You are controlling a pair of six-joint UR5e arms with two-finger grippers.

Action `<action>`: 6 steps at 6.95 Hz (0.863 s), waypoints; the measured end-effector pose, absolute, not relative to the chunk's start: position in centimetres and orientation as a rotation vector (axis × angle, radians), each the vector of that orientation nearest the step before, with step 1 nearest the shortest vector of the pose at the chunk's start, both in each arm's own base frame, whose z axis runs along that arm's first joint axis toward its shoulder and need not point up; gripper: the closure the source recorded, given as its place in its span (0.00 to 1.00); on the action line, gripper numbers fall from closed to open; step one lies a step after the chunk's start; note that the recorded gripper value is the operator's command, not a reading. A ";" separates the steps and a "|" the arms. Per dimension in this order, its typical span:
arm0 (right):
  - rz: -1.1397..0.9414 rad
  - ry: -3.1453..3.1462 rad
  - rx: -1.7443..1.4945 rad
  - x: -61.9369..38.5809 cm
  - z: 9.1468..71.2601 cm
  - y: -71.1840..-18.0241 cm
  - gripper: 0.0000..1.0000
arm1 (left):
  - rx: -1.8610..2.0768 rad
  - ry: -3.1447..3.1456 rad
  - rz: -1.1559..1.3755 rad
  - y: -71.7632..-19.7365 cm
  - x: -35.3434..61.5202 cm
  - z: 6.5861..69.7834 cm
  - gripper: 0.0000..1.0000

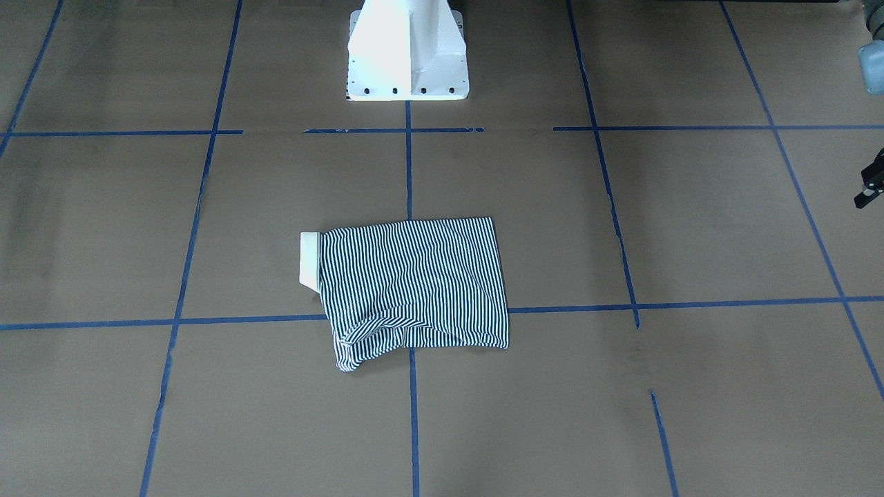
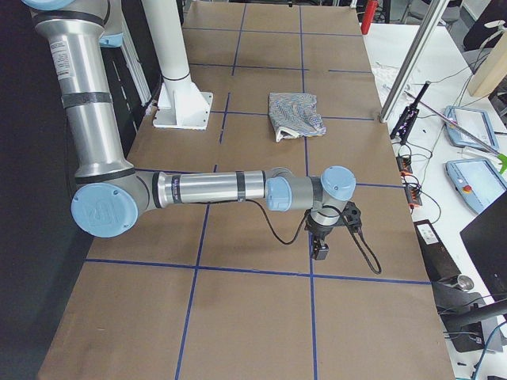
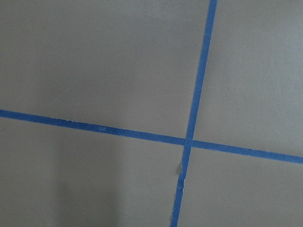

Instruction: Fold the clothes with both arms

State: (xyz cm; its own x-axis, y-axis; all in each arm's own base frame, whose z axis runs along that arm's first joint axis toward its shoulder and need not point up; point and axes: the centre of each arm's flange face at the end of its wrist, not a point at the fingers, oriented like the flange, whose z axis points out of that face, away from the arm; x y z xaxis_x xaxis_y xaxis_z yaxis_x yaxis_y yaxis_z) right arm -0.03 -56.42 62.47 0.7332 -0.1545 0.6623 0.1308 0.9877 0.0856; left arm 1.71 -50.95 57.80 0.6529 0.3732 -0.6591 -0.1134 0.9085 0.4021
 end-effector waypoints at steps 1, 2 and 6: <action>-0.165 -0.746 0.057 -0.1 62.7 -56.0 0.00 | 0.370 0.821 0.295 -50.7 1.7 57.7 0.00; -0.168 -0.779 0.065 -0.2 62.8 -56.0 0.00 | 0.373 0.818 0.296 -50.1 1.6 58.1 0.00; -0.174 -0.853 0.078 -0.3 62.3 -56.3 0.00 | 0.381 0.814 0.297 -49.9 1.5 58.0 0.00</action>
